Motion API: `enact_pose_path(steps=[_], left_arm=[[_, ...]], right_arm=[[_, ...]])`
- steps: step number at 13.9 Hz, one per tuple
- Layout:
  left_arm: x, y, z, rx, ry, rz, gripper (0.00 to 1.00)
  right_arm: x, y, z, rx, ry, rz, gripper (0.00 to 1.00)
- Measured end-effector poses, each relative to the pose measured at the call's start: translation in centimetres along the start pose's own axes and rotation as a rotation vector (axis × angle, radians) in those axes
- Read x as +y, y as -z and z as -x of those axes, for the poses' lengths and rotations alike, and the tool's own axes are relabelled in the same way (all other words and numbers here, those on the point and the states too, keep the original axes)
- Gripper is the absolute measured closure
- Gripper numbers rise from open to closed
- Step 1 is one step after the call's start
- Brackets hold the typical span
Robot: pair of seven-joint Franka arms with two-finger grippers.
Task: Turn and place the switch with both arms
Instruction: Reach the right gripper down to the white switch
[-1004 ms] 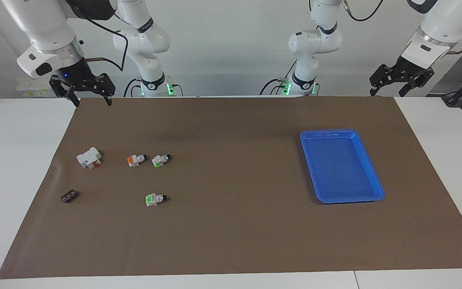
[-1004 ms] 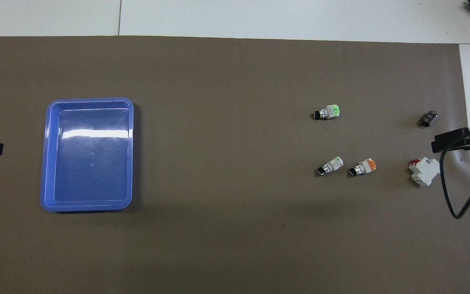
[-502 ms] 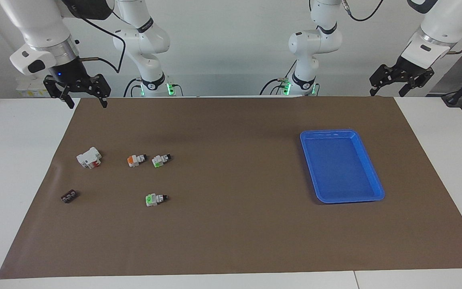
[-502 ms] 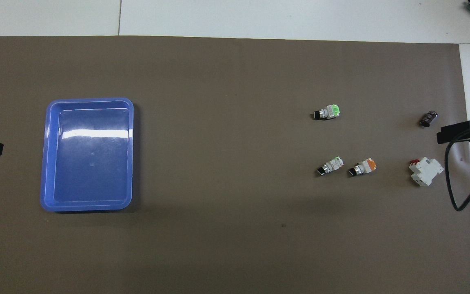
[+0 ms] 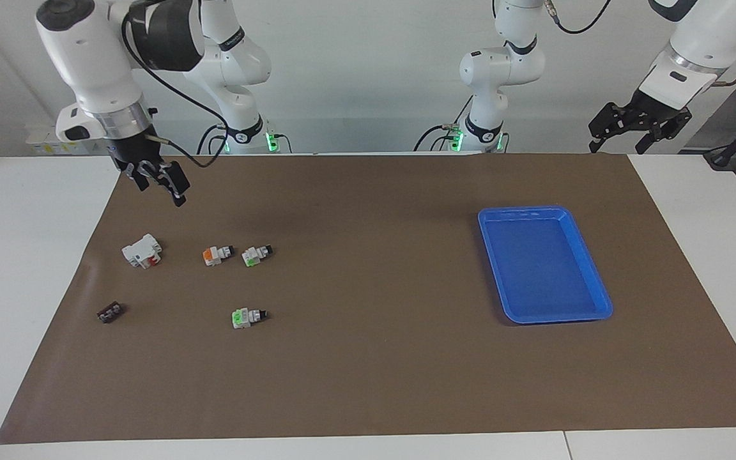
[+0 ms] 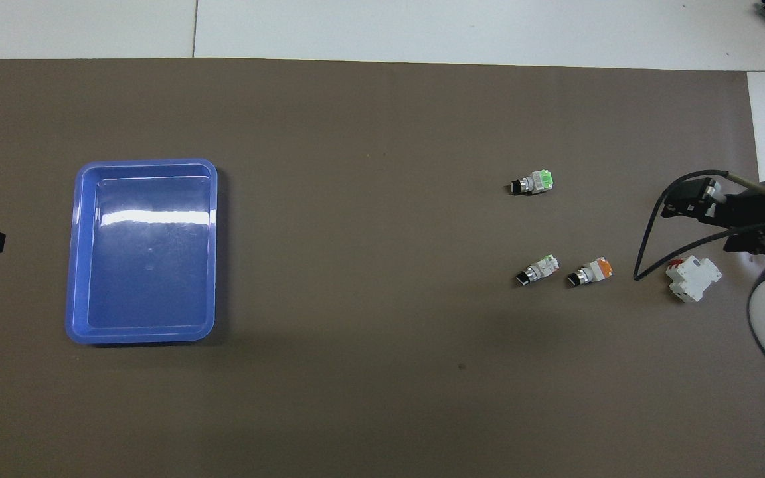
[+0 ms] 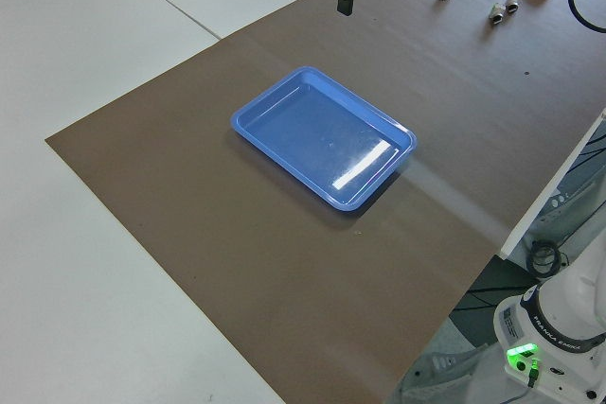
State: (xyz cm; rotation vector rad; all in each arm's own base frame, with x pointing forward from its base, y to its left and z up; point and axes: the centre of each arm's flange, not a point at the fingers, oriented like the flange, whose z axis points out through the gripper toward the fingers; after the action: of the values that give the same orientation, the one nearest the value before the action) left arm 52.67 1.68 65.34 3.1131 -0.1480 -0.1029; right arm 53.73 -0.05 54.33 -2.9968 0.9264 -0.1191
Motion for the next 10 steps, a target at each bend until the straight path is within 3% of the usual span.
enact_pose_path(steps=[3, 6, 8, 10], left_arm=[[0.0, 0.0, 0.0, 0.000, 0.000, 0.000, 0.00], [0.0, 0.0, 0.0, 0.000, 0.000, 0.000, 0.00], [0.0, 0.0, 0.0, 0.000, 0.000, 0.000, 0.00], [0.0, 0.0, 0.0, 0.000, 0.000, 0.000, 0.00]], right_arm=[[-2.2, -6.4, 1.3, -0.054, -0.302, 0.020, 0.00], [-4.9, -13.3, 1.6, -0.163, -0.602, 0.007, 0.00], [-5.6, -17.4, 2.3, -0.218, -0.687, -0.002, 0.00], [-5.5, -20.3, 3.6, -0.223, -0.715, -0.018, 0.00]])
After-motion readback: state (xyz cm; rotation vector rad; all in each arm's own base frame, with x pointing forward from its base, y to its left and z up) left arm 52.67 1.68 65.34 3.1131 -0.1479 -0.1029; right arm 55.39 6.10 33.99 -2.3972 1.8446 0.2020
